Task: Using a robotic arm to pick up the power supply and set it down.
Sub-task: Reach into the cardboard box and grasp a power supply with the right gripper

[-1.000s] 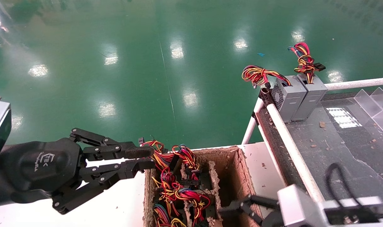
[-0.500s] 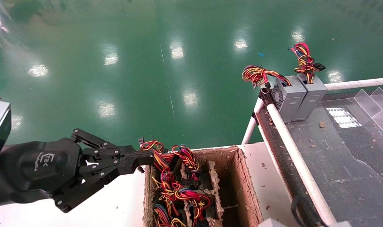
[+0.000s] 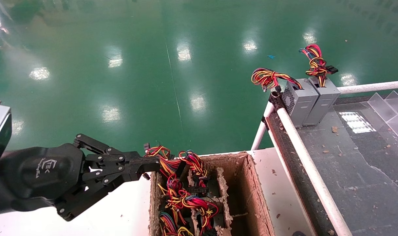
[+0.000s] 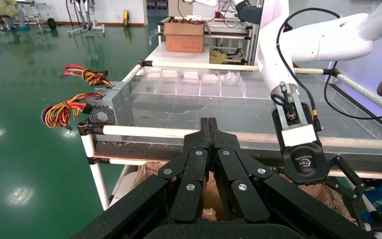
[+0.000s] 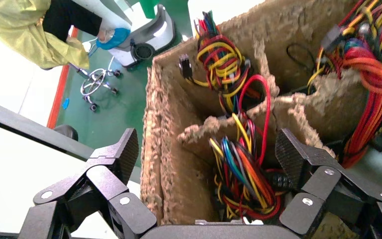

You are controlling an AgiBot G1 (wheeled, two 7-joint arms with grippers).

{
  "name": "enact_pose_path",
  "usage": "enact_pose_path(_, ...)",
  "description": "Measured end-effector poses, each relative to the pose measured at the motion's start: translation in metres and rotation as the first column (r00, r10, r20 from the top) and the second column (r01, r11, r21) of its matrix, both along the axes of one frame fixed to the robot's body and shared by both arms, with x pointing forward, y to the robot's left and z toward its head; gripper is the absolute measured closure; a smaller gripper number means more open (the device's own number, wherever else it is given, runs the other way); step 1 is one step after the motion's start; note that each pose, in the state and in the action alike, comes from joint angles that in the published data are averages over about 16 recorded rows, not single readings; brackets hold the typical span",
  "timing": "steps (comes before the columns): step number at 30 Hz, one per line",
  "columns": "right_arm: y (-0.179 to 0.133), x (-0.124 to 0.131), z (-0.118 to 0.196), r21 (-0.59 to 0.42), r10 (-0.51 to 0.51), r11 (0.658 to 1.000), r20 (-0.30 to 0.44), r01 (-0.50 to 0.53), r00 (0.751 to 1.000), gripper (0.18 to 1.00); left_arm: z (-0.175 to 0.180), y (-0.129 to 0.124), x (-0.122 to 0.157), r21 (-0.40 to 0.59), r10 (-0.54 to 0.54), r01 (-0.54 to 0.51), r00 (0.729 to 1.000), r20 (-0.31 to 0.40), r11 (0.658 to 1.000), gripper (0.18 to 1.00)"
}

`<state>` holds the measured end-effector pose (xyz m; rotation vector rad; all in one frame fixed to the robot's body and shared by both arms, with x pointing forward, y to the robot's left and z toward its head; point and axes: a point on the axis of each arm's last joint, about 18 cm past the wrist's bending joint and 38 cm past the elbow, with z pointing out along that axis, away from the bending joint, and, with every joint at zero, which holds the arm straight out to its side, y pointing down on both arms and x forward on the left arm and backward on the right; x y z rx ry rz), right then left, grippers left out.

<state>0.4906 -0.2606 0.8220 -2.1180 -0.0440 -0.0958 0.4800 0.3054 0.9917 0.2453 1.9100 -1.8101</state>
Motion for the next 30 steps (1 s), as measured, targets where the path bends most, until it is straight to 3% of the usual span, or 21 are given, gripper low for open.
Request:
enact_pose_path(7, -0.003, 0.005, -0.008, -0.016, -0.02, 1.0, -0.003, 0.019, 1.0, 0.235, 0.0, 0.0, 0.0, 0.0, 0.0, 0.0, 1.0, 0.0, 1.0, 0.981)
enact_pose_path(19, -0.005, 0.012, -0.013, -0.038, -0.04, 0.998, 0.017, 0.041, 0.999, 0.413, 0.0, 0.0, 0.0, 0.0, 0.0, 0.0, 1.0, 0.0, 1.0, 0.884)
enact_pose_path(30, -0.004, 0.012, -0.013, -0.046, -0.046, 0.998, 0.036, 0.048, 0.998, 0.663, 0.0, 0.0, 0.0, 0.0, 0.0, 0.0, 1.0, 0.0, 1.0, 0.67)
